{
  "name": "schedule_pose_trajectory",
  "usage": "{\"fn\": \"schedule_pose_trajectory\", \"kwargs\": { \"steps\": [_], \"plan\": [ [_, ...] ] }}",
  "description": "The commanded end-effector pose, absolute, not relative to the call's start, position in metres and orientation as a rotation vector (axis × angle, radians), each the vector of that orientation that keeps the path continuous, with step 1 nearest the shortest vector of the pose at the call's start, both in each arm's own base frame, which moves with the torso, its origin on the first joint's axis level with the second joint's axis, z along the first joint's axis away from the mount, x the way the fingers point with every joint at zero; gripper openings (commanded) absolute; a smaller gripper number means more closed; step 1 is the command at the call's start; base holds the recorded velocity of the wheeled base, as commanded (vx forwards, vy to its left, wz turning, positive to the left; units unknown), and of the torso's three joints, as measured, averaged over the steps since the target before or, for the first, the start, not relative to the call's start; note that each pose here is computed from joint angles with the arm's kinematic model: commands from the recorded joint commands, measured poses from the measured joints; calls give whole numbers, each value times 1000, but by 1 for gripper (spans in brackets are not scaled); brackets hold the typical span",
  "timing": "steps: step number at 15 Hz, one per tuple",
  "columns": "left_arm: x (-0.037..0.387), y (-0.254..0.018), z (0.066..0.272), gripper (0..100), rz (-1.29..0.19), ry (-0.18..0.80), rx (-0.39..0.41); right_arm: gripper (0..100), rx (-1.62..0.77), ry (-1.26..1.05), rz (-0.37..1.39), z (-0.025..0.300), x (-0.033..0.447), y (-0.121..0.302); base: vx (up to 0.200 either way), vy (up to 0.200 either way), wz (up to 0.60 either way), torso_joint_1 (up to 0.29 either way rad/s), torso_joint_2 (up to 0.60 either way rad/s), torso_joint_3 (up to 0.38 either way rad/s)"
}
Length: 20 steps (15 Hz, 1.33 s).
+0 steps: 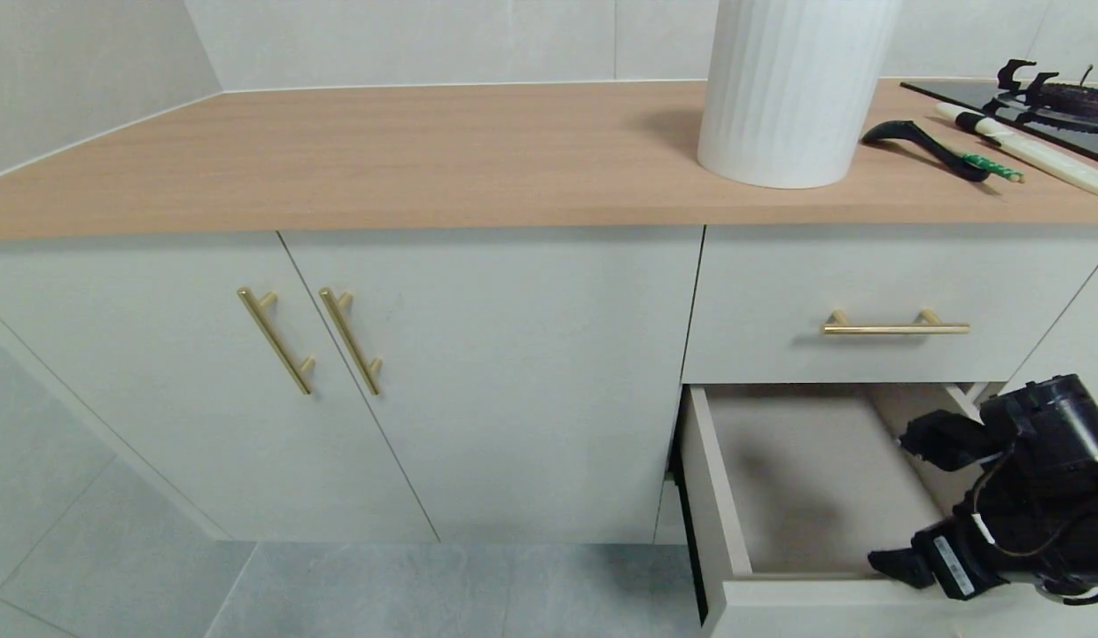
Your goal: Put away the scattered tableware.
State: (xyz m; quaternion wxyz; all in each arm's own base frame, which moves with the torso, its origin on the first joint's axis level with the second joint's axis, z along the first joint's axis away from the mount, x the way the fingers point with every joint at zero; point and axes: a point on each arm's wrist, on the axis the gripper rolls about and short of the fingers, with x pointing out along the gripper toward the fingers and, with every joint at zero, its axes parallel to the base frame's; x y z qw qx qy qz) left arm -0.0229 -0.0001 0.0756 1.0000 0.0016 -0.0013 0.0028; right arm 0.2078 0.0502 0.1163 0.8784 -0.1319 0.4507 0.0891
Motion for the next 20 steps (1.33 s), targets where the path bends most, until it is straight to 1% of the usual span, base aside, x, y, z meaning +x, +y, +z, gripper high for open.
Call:
{"fn": "schedule_pose_trajectory", "kwargs": {
  "steps": [1, 3, 6, 10, 12, 15, 17, 20],
  "plan": [
    [-23, 0, 76, 100, 6, -2, 3, 100, -311, 945, 210, 127, 196, 48, 0, 0, 0, 0, 0, 0],
    [-23, 0, 76, 100, 6, -2, 3, 100, -370, 1033, 244, 125, 184, 45, 0, 0, 0, 0, 0, 0],
    [-23, 0, 76, 100, 6, -2, 3, 100, -402, 1078, 276, 124, 176, 48, 0, 0, 0, 0, 0, 0],
    [-23, 0, 76, 100, 6, -2, 3, 100, -392, 1054, 268, 128, 180, 49, 0, 0, 0, 0, 0, 0],
    [-23, 0, 76, 100, 6, -2, 3, 100, -315, 945, 222, 146, 186, 48, 0, 0, 0, 0, 0, 0],
    [-23, 0, 76, 100, 6, -2, 3, 100, -69, 712, 151, 188, 187, 48, 0, 0, 0, 0, 0, 0],
    [-23, 0, 76, 100, 6, -2, 3, 100, -33, 639, 155, 203, 176, 45, 0, 0, 0, 0, 0, 0],
    [-23, 0, 76, 100, 6, -2, 3, 100, -24, 580, 159, 209, 173, 44, 0, 0, 0, 0, 0, 0]
  ]
}}
